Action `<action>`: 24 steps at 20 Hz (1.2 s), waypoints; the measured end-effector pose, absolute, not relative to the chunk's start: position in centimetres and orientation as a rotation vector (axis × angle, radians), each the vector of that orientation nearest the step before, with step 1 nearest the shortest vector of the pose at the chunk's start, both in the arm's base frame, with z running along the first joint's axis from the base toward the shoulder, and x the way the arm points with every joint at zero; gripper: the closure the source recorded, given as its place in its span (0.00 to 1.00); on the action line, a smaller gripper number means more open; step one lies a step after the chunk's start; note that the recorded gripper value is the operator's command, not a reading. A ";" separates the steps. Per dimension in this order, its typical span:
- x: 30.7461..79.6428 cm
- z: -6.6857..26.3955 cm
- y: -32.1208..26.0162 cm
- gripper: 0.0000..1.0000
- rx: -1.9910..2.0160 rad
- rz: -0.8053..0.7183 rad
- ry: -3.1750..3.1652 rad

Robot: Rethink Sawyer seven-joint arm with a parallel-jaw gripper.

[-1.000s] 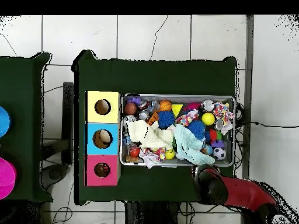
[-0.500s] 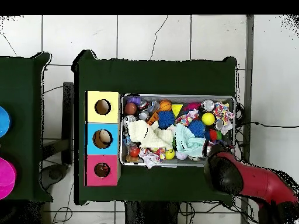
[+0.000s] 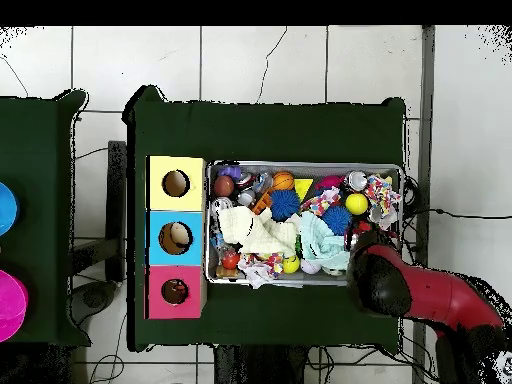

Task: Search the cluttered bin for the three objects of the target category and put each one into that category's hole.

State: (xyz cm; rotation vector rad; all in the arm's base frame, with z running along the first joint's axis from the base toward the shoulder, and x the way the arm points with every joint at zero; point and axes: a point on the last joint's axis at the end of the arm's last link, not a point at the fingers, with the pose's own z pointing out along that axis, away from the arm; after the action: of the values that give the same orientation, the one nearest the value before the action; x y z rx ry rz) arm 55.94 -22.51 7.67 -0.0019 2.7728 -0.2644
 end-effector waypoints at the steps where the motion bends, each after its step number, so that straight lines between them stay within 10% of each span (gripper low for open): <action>1: 56.7 6.7 -21.8 0.00 -0.019 -0.252 2.744; 24: 57.9 -6.2 -10.4 0.00 0.066 -0.172 2.759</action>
State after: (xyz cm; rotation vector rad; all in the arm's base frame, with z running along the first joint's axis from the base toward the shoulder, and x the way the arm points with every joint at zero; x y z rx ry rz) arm 57.88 -10.40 -6.16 0.0663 2.7586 -0.1719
